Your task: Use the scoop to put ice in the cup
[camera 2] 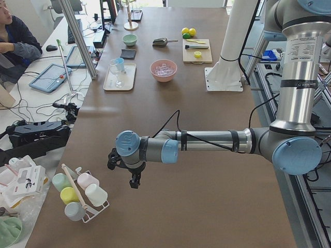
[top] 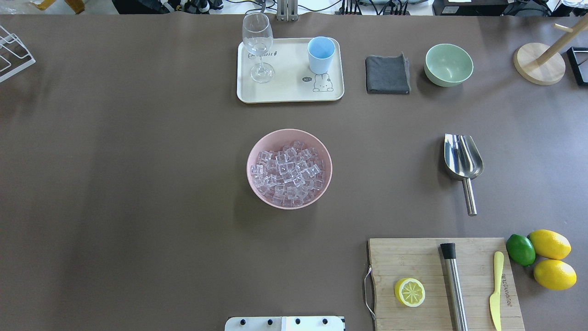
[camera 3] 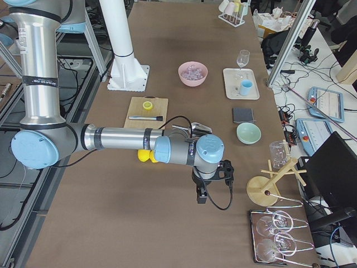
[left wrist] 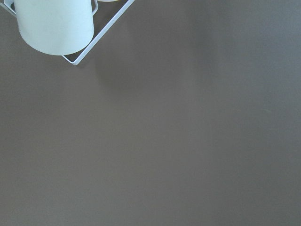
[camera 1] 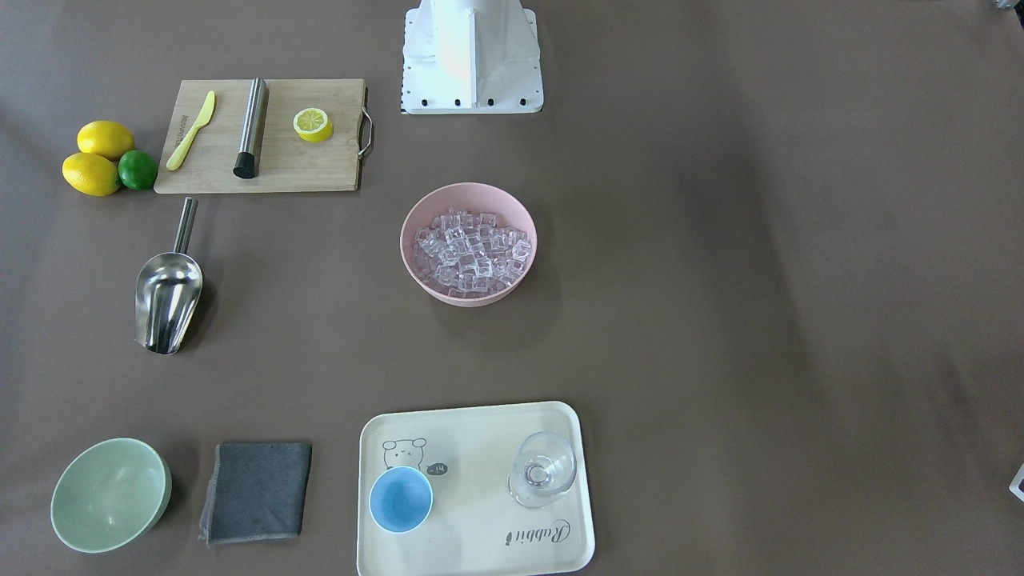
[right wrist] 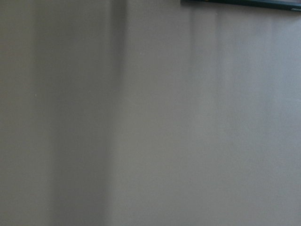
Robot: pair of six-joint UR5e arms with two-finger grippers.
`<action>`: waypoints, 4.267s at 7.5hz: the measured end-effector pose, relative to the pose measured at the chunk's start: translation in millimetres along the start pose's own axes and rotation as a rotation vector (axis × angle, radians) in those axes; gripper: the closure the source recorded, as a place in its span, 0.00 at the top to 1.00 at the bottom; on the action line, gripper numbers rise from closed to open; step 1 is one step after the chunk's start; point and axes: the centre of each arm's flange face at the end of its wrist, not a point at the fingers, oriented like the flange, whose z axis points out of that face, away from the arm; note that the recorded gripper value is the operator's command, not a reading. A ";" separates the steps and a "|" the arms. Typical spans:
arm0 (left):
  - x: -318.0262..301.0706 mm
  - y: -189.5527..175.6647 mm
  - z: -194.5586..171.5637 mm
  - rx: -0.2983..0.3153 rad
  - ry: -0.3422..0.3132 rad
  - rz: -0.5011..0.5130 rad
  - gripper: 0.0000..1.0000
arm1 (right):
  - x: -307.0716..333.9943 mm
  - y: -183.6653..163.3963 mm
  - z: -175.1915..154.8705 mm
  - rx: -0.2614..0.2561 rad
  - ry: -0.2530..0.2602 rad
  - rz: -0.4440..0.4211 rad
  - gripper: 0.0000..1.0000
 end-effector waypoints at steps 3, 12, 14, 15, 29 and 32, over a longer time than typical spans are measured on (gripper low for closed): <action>-2.4 2.1 -1.7 0.006 0.000 -0.071 0.98 | 0.7 4.7 1.9 -0.003 -0.004 0.002 1.00; 47.5 11.4 -35.8 0.077 0.021 -0.009 0.98 | -51.7 -14.6 17.1 -0.014 0.007 0.021 1.00; 83.2 3.5 -37.7 0.084 0.071 0.066 0.98 | -119.1 -33.3 45.0 0.016 -0.018 0.016 1.00; 109.4 -2.0 -32.7 0.097 0.099 0.146 0.98 | -154.3 -35.6 53.8 0.024 -0.047 0.046 1.00; 580.9 -7.2 126.3 0.309 0.333 1.151 0.98 | -429.7 60.5 174.0 -0.135 -0.045 0.241 0.85; 618.9 -6.4 162.8 0.438 0.351 1.221 0.98 | -408.3 66.1 158.4 -0.139 -0.058 0.236 0.83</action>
